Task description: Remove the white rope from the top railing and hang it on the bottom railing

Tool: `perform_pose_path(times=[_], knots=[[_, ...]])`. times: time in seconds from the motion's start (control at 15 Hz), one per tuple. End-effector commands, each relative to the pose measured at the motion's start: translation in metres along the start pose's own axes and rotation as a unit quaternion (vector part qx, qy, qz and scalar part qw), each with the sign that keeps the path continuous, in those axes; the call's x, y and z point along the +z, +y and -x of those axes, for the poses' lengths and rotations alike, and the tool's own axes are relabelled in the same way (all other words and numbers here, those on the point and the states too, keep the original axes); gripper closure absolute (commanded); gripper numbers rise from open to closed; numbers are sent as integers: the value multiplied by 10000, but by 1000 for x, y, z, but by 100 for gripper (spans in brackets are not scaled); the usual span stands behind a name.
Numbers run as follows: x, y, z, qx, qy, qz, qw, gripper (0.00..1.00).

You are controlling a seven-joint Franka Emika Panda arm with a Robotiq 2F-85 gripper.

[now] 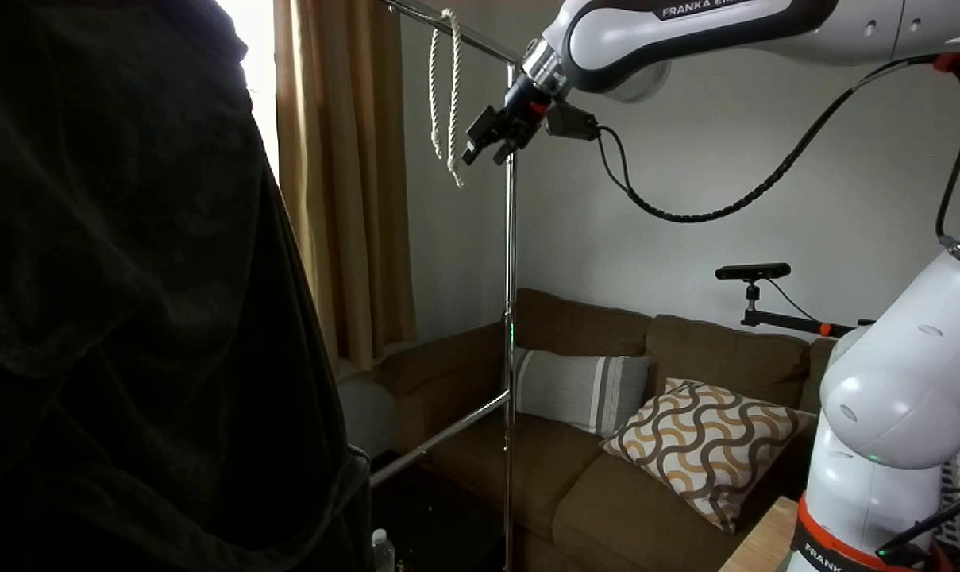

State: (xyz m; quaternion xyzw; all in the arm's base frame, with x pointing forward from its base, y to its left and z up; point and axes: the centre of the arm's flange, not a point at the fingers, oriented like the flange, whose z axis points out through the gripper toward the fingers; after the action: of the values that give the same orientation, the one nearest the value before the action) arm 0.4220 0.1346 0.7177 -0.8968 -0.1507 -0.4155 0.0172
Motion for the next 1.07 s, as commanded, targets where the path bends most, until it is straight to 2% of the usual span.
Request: perform_pose_path(times=[0.0,0.2,0.67,0.73,0.8,1.0], knots=[[1,-15,-28,-230,423,-306,9984,0],[-5,-21,-44,-416,777,-322,9956,0],[-47,-32,-80,-748,1554,-209,9848,0],[-51,-33,-82,-734,1610,-210,9840,25],[-53,-32,-83,-711,1642,-186,9837,26],[-53,-24,-84,-647,1770,-139,9820,51]])
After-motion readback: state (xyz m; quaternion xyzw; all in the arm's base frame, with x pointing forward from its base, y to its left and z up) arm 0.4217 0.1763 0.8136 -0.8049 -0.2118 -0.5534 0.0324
